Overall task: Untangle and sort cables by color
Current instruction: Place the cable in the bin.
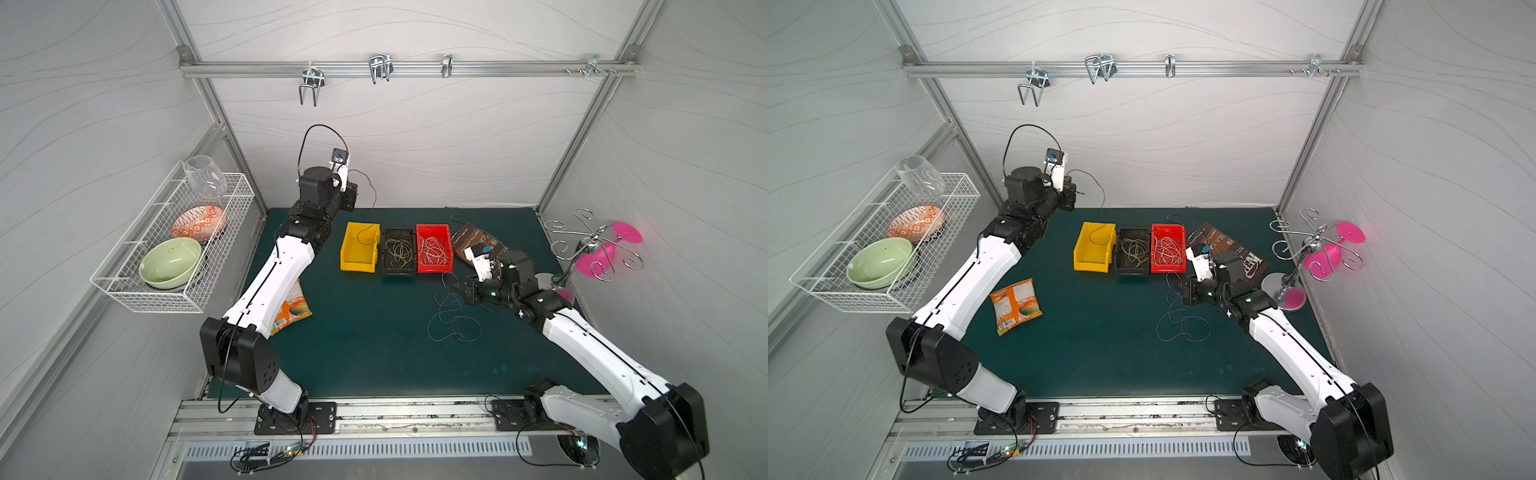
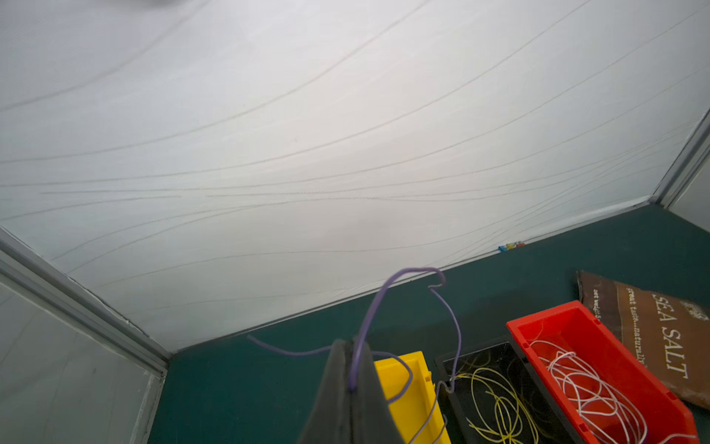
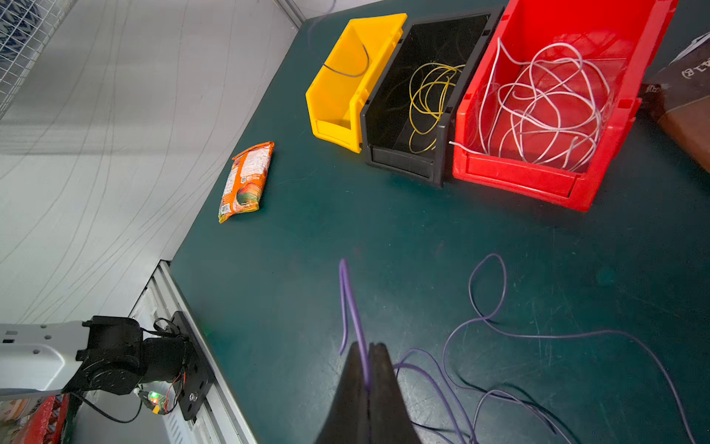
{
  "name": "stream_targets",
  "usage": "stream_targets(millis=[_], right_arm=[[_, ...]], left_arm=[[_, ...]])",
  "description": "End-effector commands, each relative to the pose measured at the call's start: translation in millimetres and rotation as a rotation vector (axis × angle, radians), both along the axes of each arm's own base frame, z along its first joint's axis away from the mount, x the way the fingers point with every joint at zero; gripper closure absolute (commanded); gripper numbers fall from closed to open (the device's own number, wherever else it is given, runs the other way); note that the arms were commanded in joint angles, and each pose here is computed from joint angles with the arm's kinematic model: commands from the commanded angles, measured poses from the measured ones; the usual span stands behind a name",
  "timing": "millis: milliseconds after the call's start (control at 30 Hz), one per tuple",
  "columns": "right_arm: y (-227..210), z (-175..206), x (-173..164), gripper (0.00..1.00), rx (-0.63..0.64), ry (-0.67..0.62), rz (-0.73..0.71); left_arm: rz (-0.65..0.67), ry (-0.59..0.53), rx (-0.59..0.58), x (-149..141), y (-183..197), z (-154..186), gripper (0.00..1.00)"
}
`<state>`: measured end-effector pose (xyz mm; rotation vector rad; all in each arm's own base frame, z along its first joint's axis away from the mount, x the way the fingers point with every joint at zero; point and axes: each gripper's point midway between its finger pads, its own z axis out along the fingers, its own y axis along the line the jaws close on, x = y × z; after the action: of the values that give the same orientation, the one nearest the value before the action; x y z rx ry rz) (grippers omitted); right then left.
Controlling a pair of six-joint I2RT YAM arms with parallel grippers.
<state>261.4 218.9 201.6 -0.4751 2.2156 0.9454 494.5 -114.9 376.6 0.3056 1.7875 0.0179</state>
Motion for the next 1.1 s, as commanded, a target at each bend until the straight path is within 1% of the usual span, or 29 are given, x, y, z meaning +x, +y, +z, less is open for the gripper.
stream_targets(millis=[0,267,467,700,933,1067], right_arm=[[-0.7,-3.6,-5.6,1.00,-0.004,0.017,0.002],[-0.6,-6.5,-5.3,1.00,-0.007,0.024,0.001],[-0.3,-10.7,-3.8,1.00,-0.011,0.032,-0.001],[0.5,-15.1,-4.8,1.00,-0.010,0.043,0.002],[0.4,-17.2,-4.1,1.00,-0.012,0.048,0.001],[-0.3,-20.3,-4.6,1.00,-0.016,0.054,-0.001]], left_arm=[[0.003,-0.001,-0.019,12.9,-1.1,-9.6,1.00],[-0.010,0.091,-0.041,22.0,-8.0,-51.5,1.00],[-0.022,0.201,-0.072,23.2,-14.3,-90.7,1.00],[0.018,0.317,-0.151,18.1,-14.4,-145.8,1.00],[0.043,0.414,-0.208,19.1,-17.4,-186.2,1.00],[0.120,0.477,-0.245,22.0,-4.4,-206.4,1.00]])
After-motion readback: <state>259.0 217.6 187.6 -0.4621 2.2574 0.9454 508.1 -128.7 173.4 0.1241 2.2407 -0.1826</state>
